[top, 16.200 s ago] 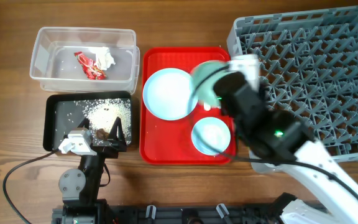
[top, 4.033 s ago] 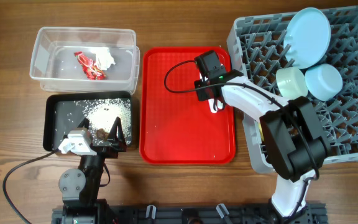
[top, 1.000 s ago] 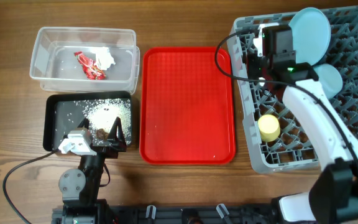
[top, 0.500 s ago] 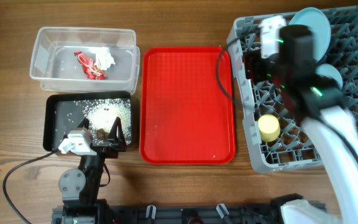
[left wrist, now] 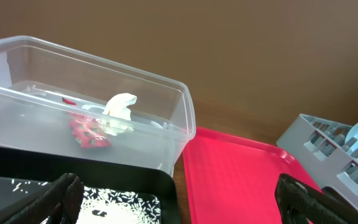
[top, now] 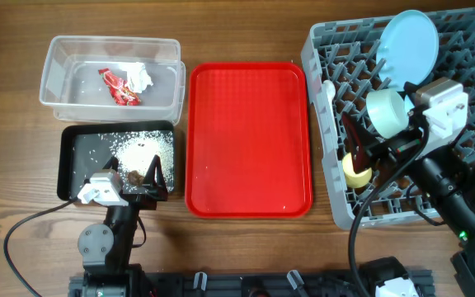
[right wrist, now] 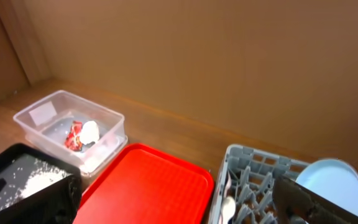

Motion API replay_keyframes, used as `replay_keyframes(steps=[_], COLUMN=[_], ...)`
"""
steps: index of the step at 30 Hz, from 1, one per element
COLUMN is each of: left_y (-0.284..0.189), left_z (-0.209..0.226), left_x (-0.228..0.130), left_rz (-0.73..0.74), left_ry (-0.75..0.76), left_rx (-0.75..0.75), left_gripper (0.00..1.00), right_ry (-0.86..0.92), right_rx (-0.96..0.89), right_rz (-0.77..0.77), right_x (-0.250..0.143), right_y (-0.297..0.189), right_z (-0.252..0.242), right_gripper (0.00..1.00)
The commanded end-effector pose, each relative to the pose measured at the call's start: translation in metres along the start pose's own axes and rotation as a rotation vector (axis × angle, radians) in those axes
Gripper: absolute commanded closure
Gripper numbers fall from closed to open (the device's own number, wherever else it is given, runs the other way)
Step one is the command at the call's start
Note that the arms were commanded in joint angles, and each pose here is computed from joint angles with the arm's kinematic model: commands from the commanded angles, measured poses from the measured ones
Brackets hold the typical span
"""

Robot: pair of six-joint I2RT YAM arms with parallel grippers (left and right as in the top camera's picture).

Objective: Sort waste into correct bins and load items into the dishwasher rack

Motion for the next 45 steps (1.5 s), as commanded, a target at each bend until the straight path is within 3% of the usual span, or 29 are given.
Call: replay_keyframes(steps=[1, 15, 20, 27, 36, 45], left_y=[0.000, 0.000, 0.000, 0.000, 0.000, 0.000], left_z=[0.002, 0.002, 0.002, 0.002, 0.002, 0.002], left_x=[0.000, 0.000, 0.000, 0.000, 0.000, 0.000], left_rz=[-0.002, -0.002, -0.002, -0.002, -0.002, -0.002], left_ry=[0.020, 0.020, 0.020, 0.020, 0.020, 0.020], left_rx=[0.010, 0.010, 0.010, 0.010, 0.010, 0.010], left_gripper=[0.00, 0.00, 0.00, 0.00, 0.00, 0.00], right_ry=[0.007, -0.091, -0.097, -0.161, -0.188, -0.193], right_rx=[0.014, 0.003, -0.123, -0.160, -0.144, -0.138], right_rz=[0.013, 0.040, 0.062, -0.069, -0.227, -0.226], right_x=[-0.003, -0.008, -0.019, -0.060, -0.153, -0.157], right_y=[0.000, 0.003, -0.010, -0.012, 0.008, 0.009], right_z=[0.003, 0.000, -0.014, -0.002, 0.029, 0.031], right_gripper=[0.00, 0.00, 0.00, 0.00, 0.00, 0.00])
Point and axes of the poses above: each gripper's point midway between its finger pads, its own y axis out along the fingers, its own z axis along the line the jaws close on, x = y × z, the point moved 2 cm from there along -y, back along the fingers, and after that the axes turned 11 degrees about -y, right-handed, at the moved point
